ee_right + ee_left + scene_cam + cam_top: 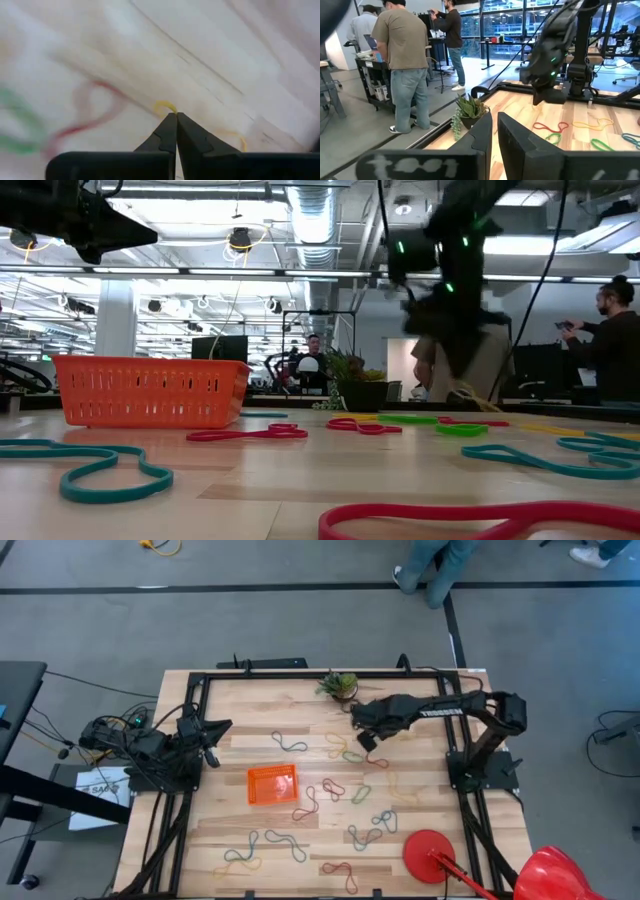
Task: Pick and place rubber bands into bin
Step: Put the yellow rubber band into the orange container, then put the top yellow rubber band into the orange container
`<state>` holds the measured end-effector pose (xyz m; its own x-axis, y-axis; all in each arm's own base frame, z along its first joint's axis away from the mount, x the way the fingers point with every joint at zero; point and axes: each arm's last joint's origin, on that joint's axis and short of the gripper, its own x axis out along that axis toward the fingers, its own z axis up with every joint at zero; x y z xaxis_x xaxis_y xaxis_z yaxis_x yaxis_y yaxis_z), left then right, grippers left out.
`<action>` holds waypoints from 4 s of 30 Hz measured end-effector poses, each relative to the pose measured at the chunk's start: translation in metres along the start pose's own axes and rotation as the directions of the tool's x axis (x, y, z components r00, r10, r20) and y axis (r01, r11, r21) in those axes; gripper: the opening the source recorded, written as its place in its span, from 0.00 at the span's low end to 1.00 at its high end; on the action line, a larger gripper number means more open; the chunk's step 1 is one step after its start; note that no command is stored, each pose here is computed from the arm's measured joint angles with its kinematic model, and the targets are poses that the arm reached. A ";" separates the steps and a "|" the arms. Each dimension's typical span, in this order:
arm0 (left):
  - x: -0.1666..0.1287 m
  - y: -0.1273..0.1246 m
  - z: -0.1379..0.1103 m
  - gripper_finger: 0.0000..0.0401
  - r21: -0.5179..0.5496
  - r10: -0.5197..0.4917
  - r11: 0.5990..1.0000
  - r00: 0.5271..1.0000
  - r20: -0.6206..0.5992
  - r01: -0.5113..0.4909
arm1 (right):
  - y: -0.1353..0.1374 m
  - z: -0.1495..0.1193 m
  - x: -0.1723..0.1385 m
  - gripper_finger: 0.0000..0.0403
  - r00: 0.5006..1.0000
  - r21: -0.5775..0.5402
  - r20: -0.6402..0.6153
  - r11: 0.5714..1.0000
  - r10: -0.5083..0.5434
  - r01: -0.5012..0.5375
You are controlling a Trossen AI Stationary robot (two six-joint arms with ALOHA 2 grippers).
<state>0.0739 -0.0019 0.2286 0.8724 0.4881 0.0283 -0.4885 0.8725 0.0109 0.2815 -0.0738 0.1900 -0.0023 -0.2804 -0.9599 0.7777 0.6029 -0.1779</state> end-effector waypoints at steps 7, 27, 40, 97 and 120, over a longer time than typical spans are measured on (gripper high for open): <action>0.000 0.000 0.001 0.05 -0.006 0.004 1.000 1.000 0.005 -0.004 | 0.060 0.018 -0.046 0.00 0.865 -0.194 0.401 0.951 0.300 -0.240; 0.000 0.001 -0.001 0.05 0.011 0.026 1.000 1.000 -0.009 -0.026 | 0.218 0.040 -0.056 0.00 0.440 -0.640 0.510 0.668 0.739 -0.380; 0.000 0.001 -0.003 0.05 0.027 0.025 0.999 0.999 -0.024 -0.024 | 0.223 0.037 -0.062 0.03 0.642 -0.602 0.344 0.685 0.686 -0.410; 0.000 0.001 -0.003 0.05 0.027 0.024 0.999 0.999 -0.027 -0.023 | 0.080 0.037 0.044 0.24 0.944 -0.305 0.086 0.911 0.318 -0.279; 0.000 0.000 -0.003 0.05 -0.022 0.011 1.000 1.000 -0.026 -0.012 | 0.102 0.031 0.048 0.03 0.856 -0.264 0.336 0.912 0.393 -0.315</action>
<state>0.0739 -0.0016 0.2253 0.8670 0.4983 0.0029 -0.4982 0.8670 -0.0115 0.3801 -0.0487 0.1322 0.5150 -0.2542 -0.8186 0.5441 0.8349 0.0831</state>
